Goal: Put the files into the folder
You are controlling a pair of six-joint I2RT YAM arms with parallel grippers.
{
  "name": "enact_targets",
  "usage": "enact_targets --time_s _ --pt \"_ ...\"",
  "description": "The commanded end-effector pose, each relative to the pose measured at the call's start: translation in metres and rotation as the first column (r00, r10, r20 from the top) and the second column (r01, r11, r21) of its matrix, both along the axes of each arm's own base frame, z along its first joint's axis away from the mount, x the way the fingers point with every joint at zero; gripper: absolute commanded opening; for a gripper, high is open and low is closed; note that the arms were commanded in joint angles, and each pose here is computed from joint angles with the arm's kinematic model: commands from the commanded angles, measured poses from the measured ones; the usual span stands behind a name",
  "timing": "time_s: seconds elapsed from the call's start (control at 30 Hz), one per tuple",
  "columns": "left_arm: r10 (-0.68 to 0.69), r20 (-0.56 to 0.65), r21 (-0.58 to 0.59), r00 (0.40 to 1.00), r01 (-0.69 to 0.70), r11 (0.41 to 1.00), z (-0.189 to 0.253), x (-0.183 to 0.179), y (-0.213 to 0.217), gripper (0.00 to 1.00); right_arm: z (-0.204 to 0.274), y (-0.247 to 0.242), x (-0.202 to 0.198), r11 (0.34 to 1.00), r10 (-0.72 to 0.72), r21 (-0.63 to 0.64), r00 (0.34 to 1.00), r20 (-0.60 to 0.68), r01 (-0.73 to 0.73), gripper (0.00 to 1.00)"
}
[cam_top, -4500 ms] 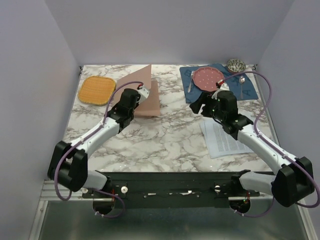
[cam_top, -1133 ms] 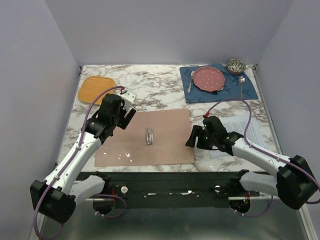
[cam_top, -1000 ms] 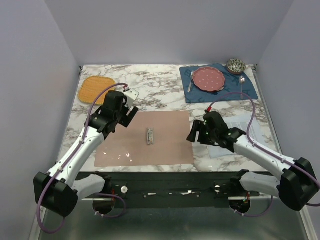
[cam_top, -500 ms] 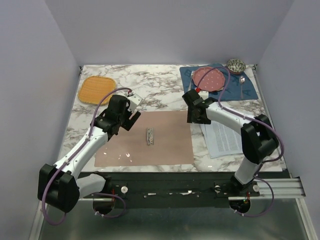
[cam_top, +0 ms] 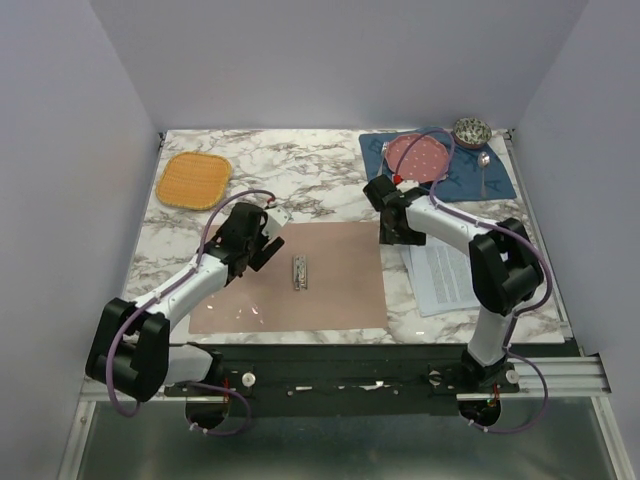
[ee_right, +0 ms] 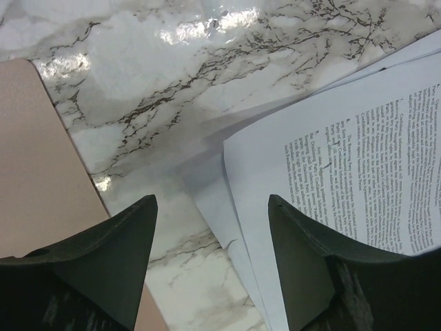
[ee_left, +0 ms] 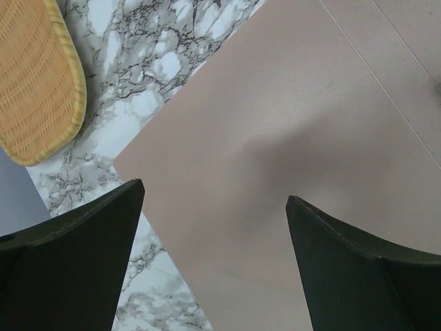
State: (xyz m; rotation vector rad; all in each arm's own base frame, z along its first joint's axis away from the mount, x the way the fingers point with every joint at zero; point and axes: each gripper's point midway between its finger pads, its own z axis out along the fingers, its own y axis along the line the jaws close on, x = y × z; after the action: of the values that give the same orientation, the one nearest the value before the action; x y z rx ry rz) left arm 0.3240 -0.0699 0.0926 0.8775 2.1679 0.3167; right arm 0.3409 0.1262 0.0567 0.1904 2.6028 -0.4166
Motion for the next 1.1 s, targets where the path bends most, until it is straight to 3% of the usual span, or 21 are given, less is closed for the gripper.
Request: enact_targets --time_s 0.0,0.4,0.63,0.87,1.07 --pt "0.001 0.044 0.029 0.999 -0.002 1.0 -0.006 0.016 0.001 0.99 -0.005 -0.006 0.01 0.999 -0.021 -0.029 1.0 -0.017 0.02 0.74" --pt "-0.03 -0.005 0.089 1.0 0.03 0.996 -0.053 0.015 0.004 0.99 -0.024 -0.008 0.014 0.999 -0.027 0.027 0.997 -0.067 0.029 0.7" --pt "-0.029 -0.021 0.094 0.999 0.031 0.995 -0.062 0.013 0.005 0.99 -0.03 -0.008 0.005 0.999 -0.028 0.044 0.996 -0.081 0.031 0.52" --pt "-0.031 -0.03 0.076 0.999 0.033 0.997 -0.063 0.004 0.002 0.99 -0.036 -0.013 -0.003 0.999 -0.034 0.038 0.995 -0.09 0.038 0.47" --pt "-0.012 -0.059 0.082 0.998 0.017 0.996 -0.07 -0.005 -0.004 0.99 -0.033 -0.011 -0.007 0.997 -0.031 0.063 0.996 -0.085 0.036 0.21"
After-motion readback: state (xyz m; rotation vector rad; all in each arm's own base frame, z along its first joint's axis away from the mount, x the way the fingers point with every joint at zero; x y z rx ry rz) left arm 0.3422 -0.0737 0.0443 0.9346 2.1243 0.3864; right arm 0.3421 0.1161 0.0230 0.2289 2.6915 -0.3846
